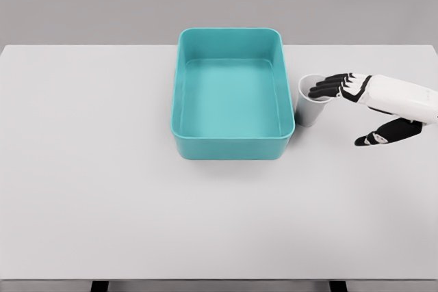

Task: Put the paper cup into the basket with your right arm

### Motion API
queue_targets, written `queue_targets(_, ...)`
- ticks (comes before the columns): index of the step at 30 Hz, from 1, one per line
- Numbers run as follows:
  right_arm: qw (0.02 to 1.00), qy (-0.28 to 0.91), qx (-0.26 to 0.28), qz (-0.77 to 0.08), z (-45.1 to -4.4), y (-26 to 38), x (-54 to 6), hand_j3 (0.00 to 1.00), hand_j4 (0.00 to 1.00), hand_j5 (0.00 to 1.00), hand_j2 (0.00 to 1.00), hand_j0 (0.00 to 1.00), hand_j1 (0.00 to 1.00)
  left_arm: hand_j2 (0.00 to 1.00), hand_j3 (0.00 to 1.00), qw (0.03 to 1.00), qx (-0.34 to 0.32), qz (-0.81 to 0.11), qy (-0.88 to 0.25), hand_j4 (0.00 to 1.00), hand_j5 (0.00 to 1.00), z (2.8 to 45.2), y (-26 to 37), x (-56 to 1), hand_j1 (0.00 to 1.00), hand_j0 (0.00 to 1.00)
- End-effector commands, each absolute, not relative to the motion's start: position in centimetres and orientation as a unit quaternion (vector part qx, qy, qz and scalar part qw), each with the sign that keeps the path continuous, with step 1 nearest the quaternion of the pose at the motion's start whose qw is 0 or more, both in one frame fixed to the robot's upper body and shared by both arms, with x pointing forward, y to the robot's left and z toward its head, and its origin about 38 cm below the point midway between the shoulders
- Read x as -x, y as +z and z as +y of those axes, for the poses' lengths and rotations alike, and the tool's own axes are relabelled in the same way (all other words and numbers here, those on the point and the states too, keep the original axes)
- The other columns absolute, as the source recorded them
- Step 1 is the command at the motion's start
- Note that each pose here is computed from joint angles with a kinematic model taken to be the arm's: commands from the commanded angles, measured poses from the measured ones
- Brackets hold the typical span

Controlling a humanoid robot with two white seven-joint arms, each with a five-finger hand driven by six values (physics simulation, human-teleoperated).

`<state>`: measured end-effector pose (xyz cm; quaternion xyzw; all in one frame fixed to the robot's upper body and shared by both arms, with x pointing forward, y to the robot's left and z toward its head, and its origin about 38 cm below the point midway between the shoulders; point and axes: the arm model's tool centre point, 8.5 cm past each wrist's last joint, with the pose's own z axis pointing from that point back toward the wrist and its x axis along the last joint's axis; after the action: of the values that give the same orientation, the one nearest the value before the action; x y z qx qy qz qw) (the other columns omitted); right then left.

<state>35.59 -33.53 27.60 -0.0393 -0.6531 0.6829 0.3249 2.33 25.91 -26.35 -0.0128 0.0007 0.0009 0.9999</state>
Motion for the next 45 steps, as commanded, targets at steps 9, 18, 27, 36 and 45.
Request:
queue_targets(9, 0.392, 0.585, 0.025, -0.710, -35.7, 26.2, -38.6, 1.00, 1.00, 1.00, 1.00, 1.00, 1.00, 1.00, 1.00, 1.000, 0.013, 0.001, 0.001, 1.00, 1.00, 25.9, -26.3, -2.3, 1.00, 1.00)
queue_targets(18, 0.529, 0.328, -0.142, -0.770, -35.8, 23.7, -42.5, 1.00, 1.00, 1.00, 1.00, 1.00, 1.00, 1.00, 1.00, 1.000, 0.013, 0.002, 0.001, 1.00, 1.00, 25.9, -26.4, -2.2, 1.00, 1.00)
queue_targets(27, 0.624, 0.270, -0.102, -0.726, -38.0, 18.7, -44.3, 1.00, 1.00, 1.00, 1.00, 1.00, 1.00, 1.00, 1.00, 1.000, 0.013, 0.002, 0.001, 1.00, 1.00, 25.9, -26.4, -2.2, 1.00, 1.00)
queue_targets(36, 0.675, 0.359, -0.042, -0.643, -37.1, 13.7, -44.5, 1.00, 1.00, 1.00, 1.00, 1.00, 1.00, 1.00, 1.00, 1.000, 0.013, 0.002, 0.001, 1.00, 1.00, 25.9, -26.4, -2.2, 1.00, 1.00)
queue_targets(45, 0.699, 0.323, -0.051, -0.636, -38.2, 11.7, -44.6, 1.00, 1.00, 1.00, 1.00, 1.00, 1.00, 1.00, 1.00, 1.000, 0.013, 0.001, 0.001, 1.00, 1.00, 25.9, -26.3, -2.3, 1.00, 1.00)
